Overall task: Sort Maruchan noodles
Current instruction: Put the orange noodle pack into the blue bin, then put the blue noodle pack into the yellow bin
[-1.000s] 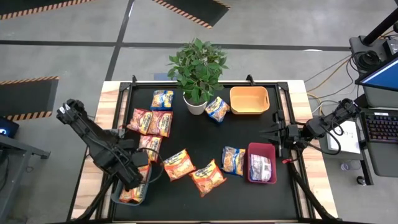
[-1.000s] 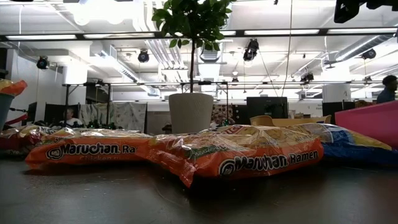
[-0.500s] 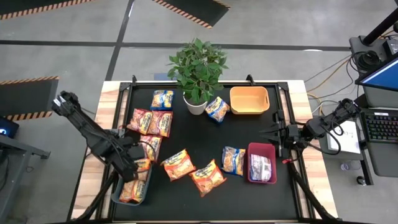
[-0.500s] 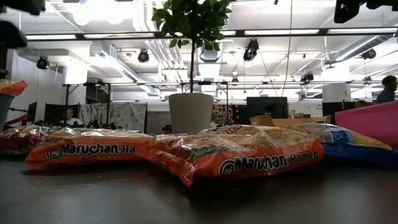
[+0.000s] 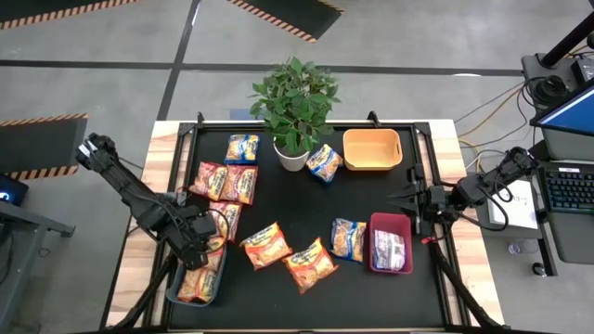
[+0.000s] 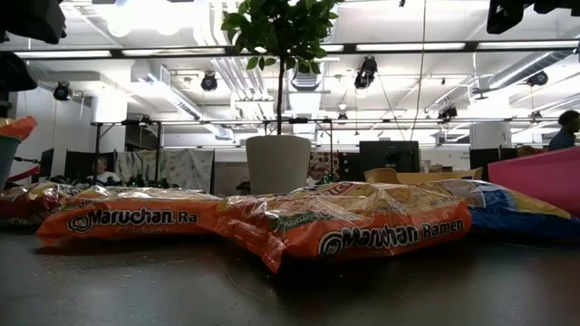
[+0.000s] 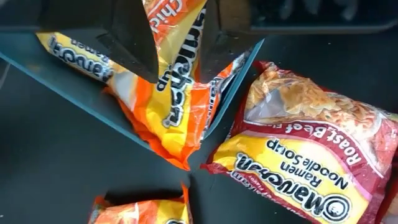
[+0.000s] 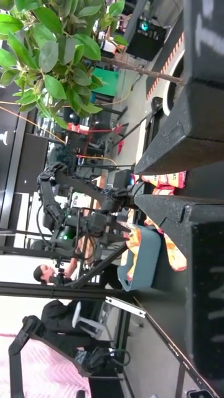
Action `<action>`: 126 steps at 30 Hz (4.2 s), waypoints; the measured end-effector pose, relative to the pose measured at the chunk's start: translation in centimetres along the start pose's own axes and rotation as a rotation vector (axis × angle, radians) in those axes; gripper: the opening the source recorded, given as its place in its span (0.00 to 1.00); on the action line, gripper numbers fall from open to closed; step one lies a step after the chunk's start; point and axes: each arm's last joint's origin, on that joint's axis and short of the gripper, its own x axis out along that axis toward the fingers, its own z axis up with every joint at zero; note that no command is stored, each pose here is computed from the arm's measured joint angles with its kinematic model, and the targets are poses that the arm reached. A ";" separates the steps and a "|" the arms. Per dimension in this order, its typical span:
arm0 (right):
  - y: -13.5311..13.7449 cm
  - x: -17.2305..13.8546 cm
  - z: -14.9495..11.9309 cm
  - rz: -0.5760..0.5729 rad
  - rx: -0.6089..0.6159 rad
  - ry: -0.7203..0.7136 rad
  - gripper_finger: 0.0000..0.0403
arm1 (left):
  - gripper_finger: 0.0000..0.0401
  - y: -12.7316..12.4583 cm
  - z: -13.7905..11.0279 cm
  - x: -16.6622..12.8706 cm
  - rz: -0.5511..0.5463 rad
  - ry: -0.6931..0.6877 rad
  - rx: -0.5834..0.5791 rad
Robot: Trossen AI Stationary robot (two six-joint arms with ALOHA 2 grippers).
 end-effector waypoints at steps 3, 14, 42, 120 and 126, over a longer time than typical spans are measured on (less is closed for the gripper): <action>0.0 0.0 0.0 0.000 0.000 0.000 0.13 | 0.13 -0.1 0.0 0.4 0.031 0.016 0.017; 0.0 0.0 0.0 0.000 0.009 0.000 0.13 | 0.00 -2.4 0.9 -2.0 0.129 -0.116 0.091; 0.0 0.0 0.0 0.000 0.008 0.001 0.13 | 0.00 -10.4 -2.1 3.0 0.697 -0.229 0.329; -7.3 13.0 -3.6 -0.551 0.234 0.401 0.13 | 0.06 6.3 13.4 1.4 0.458 -1.008 0.602; -8.4 15.3 -4.5 -0.576 0.210 0.563 0.13 | 0.06 6.2 13.4 1.4 0.439 -1.015 0.585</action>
